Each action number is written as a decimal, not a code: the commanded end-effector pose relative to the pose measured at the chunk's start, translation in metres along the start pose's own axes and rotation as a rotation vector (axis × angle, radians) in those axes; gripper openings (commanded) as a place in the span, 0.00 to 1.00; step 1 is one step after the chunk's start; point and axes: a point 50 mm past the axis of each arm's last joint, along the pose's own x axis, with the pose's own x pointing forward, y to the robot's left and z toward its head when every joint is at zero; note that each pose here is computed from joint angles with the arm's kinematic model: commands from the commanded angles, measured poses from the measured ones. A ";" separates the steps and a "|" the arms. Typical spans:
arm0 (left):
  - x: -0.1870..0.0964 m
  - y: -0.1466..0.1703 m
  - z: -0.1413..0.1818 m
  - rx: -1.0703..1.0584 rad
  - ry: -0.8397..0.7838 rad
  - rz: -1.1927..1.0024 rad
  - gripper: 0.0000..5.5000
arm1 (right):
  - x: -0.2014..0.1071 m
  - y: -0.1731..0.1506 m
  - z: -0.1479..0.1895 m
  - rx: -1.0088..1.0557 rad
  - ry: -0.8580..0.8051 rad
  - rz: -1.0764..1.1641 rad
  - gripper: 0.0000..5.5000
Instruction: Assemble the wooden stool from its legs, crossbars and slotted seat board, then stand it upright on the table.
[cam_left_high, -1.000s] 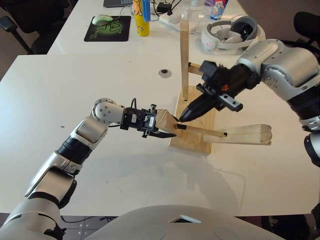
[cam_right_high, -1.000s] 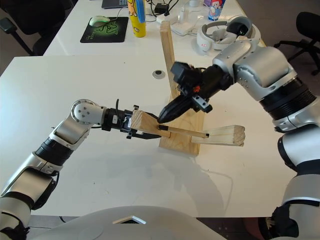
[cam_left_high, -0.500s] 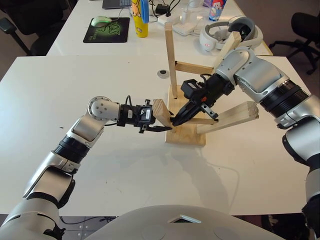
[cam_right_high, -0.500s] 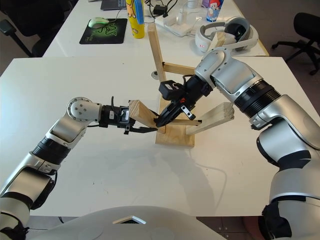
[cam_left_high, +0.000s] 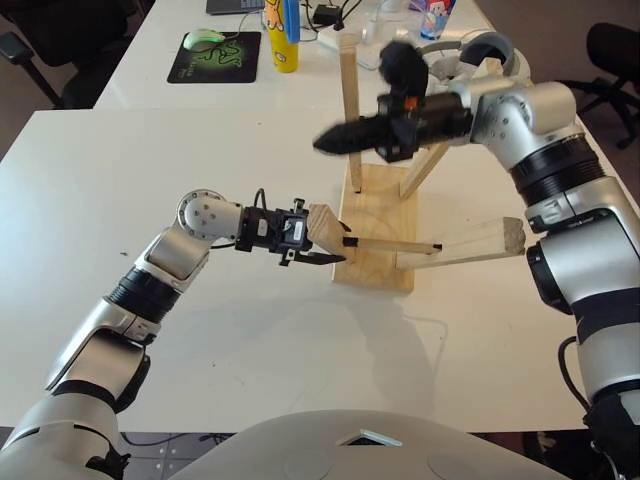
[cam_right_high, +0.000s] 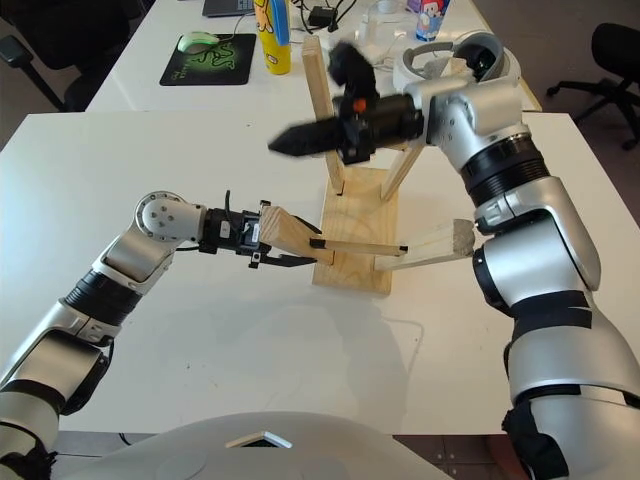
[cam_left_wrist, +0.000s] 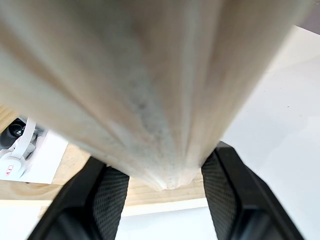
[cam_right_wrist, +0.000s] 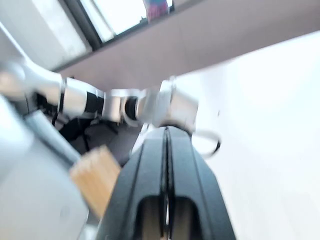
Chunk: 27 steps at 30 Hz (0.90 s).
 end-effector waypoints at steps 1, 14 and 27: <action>0.000 -0.045 -0.035 -0.092 0.211 -0.230 0.37 | -0.028 0.003 0.043 -0.098 -0.346 -0.268 0.00; -0.020 -0.076 -0.007 -0.565 0.037 -0.282 0.37 | -0.104 0.021 -0.022 -0.065 -0.786 -1.001 0.00; -0.018 -0.062 0.007 -0.528 0.030 -0.129 0.37 | -0.129 0.039 -0.016 -0.010 -1.101 -1.027 0.00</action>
